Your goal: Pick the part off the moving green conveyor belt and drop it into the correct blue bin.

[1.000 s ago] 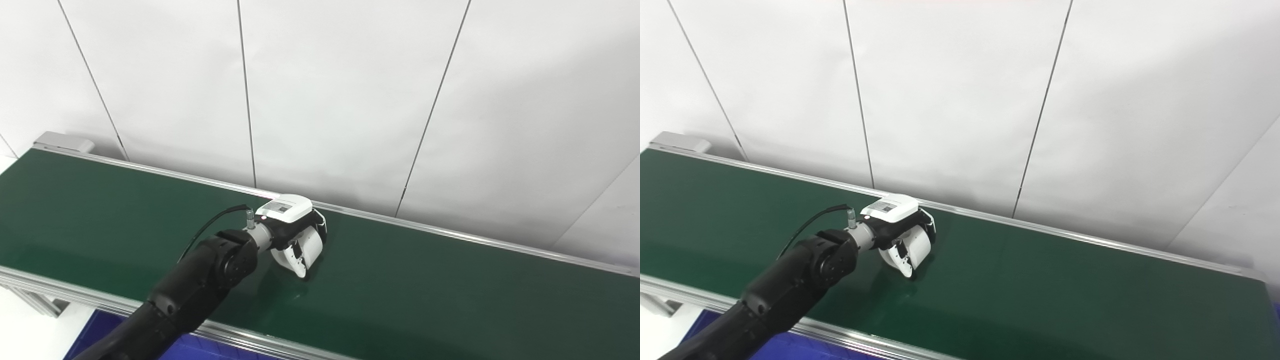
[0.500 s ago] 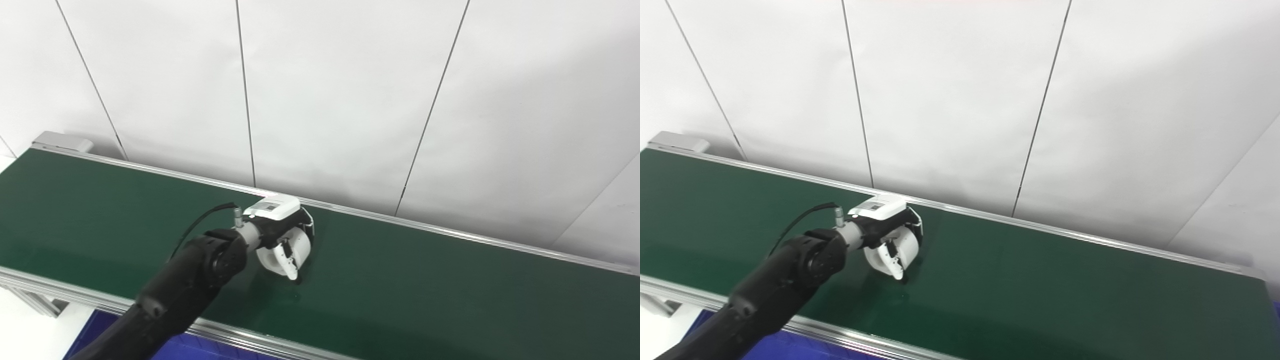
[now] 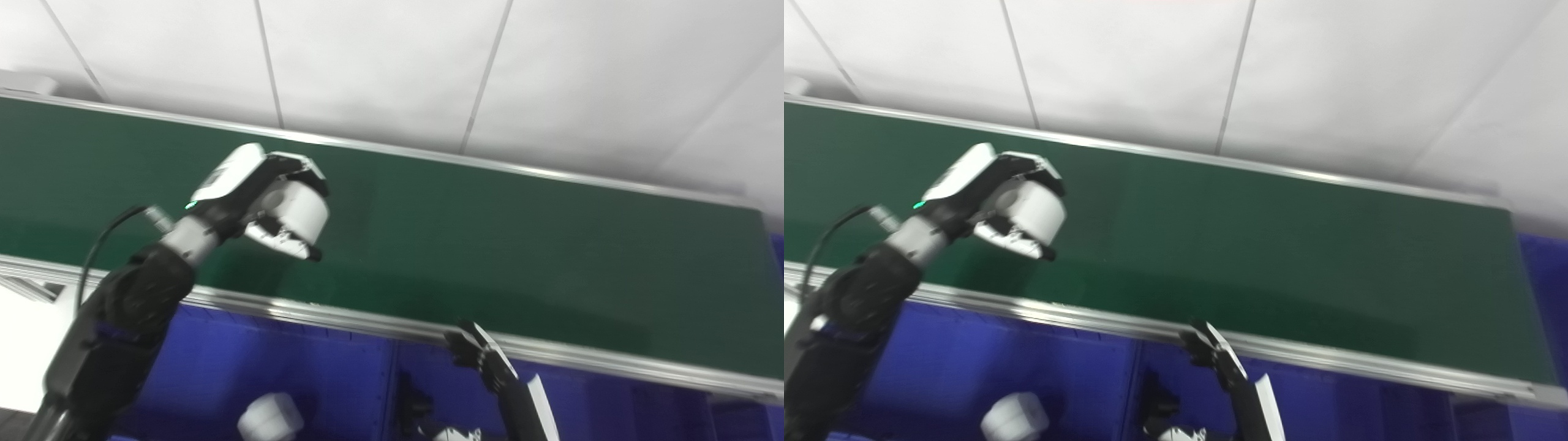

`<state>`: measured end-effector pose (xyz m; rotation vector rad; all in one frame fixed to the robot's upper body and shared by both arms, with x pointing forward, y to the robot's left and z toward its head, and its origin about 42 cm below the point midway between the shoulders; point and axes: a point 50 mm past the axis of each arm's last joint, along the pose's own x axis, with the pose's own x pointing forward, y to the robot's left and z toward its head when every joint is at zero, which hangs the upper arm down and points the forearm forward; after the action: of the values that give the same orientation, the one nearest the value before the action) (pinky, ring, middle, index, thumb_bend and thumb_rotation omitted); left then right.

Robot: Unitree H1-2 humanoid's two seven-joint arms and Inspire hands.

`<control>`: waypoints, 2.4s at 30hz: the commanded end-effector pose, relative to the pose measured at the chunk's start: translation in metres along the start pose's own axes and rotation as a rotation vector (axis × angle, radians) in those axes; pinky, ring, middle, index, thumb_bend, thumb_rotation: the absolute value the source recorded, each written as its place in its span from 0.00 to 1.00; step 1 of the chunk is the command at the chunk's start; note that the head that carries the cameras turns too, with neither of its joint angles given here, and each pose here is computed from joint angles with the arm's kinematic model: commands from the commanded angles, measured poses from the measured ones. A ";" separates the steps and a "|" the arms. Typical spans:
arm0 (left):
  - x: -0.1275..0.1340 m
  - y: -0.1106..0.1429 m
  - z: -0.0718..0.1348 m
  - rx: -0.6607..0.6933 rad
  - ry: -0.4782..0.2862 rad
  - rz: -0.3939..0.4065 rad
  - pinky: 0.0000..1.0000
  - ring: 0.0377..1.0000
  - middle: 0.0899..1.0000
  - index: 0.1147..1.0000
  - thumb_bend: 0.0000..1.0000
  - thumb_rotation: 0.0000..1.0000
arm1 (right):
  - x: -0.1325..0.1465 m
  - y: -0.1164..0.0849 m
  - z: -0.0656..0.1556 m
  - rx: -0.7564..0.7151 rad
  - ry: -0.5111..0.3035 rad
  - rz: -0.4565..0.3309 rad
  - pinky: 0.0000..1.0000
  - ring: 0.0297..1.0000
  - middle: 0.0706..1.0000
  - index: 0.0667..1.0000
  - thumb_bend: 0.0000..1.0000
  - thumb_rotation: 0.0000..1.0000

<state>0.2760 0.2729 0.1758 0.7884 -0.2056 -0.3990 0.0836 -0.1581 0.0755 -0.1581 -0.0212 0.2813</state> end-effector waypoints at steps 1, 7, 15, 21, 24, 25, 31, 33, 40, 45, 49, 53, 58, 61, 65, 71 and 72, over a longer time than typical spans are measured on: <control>-0.012 0.008 0.013 -0.013 -0.083 0.061 0.40 0.39 0.46 0.45 0.49 0.00 | 0.001 0.002 0.012 0.013 -0.013 -0.011 0.77 0.80 0.80 0.88 0.66 0.23; -0.053 -0.021 0.018 -0.093 -0.094 0.069 0.43 0.41 0.48 0.41 0.50 0.00 | 0.005 -0.001 0.019 0.017 -0.013 -0.019 0.76 0.78 0.79 0.87 0.67 0.22; -0.087 -0.049 0.026 -0.178 -0.064 0.033 0.44 0.41 0.47 0.43 0.50 0.00 | 0.008 -0.008 0.024 0.014 -0.007 -0.026 0.75 0.79 0.80 0.87 0.68 0.23; -0.109 -0.082 0.027 -0.211 -0.024 -0.040 0.47 0.43 0.46 0.42 0.50 0.00 | 0.008 -0.014 0.023 0.019 -0.015 -0.033 0.74 0.79 0.78 0.86 0.68 0.21; -0.117 -0.098 0.024 -0.236 0.005 -0.087 0.47 0.43 0.46 0.43 0.50 0.00 | 0.007 -0.015 0.022 0.036 -0.018 -0.049 0.73 0.79 0.79 0.86 0.68 0.19; -0.119 -0.103 0.023 -0.239 0.014 -0.101 0.47 0.42 0.46 0.43 0.50 0.00 | 0.007 -0.016 0.022 0.039 -0.018 -0.052 0.73 0.79 0.79 0.86 0.68 0.20; -0.124 -0.126 0.013 -0.204 0.037 -0.144 0.50 0.43 0.47 0.42 0.50 0.00 | 0.008 -0.017 0.024 0.036 -0.020 -0.055 0.72 0.78 0.79 0.86 0.67 0.20; -0.120 -0.129 0.011 -0.169 0.045 -0.156 0.51 0.43 0.48 0.41 0.50 0.00 | 0.009 -0.017 0.023 0.034 -0.022 -0.055 0.72 0.78 0.79 0.86 0.67 0.20; -0.101 -0.126 0.009 0.109 0.105 -0.369 0.83 0.71 0.66 0.43 0.49 0.06 | 0.009 -0.016 0.022 0.046 -0.022 -0.052 0.73 0.79 0.79 0.86 0.67 0.17; -0.087 -0.113 0.017 0.263 0.186 -0.554 1.00 0.96 0.91 0.84 0.79 0.89 | 0.005 -0.012 0.021 0.044 -0.017 -0.052 0.72 0.78 0.79 0.86 0.67 0.18; -0.088 -0.111 0.023 0.248 0.209 -0.545 1.00 1.00 0.99 0.90 0.91 0.96 | 0.003 -0.011 0.021 0.035 -0.010 -0.054 0.72 0.78 0.79 0.87 0.66 0.20; -0.098 -0.114 0.022 0.015 0.125 -0.404 1.00 0.99 0.98 0.90 0.86 0.82 | 0.001 -0.010 0.021 0.029 -0.002 -0.049 0.72 0.79 0.80 0.86 0.66 0.21; -0.104 -0.127 0.022 -0.481 -0.007 -0.196 0.85 0.90 0.90 0.85 0.83 0.63 | 0.000 -0.011 0.020 0.004 0.017 -0.025 0.73 0.78 0.81 0.86 0.69 0.22; -0.099 -0.131 0.026 -0.577 -0.057 -0.163 0.86 0.88 0.87 0.83 0.82 0.62 | -0.001 -0.011 0.020 -0.014 0.031 -0.019 0.73 0.79 0.81 0.85 0.70 0.24; -0.094 -0.138 0.024 -0.659 -0.127 -0.129 0.82 0.85 0.84 0.81 0.82 0.60 | -0.003 -0.011 0.021 -0.040 0.048 -0.009 0.73 0.79 0.82 0.86 0.71 0.26; -0.097 -0.153 0.011 -0.746 -0.156 -0.054 0.79 0.83 0.81 0.77 0.80 0.47 | -0.007 -0.009 0.019 -0.049 0.067 -0.011 0.73 0.80 0.84 0.85 0.75 0.26; -0.097 -0.154 0.010 -0.744 -0.153 -0.048 0.80 0.83 0.82 0.77 0.79 0.47 | -0.008 -0.009 0.019 -0.045 0.068 -0.012 0.73 0.81 0.84 0.85 0.76 0.26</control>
<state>0.1438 0.2097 0.0618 0.0410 -0.0912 -0.5540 0.0782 -0.1677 0.0869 -0.2257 0.0629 0.2749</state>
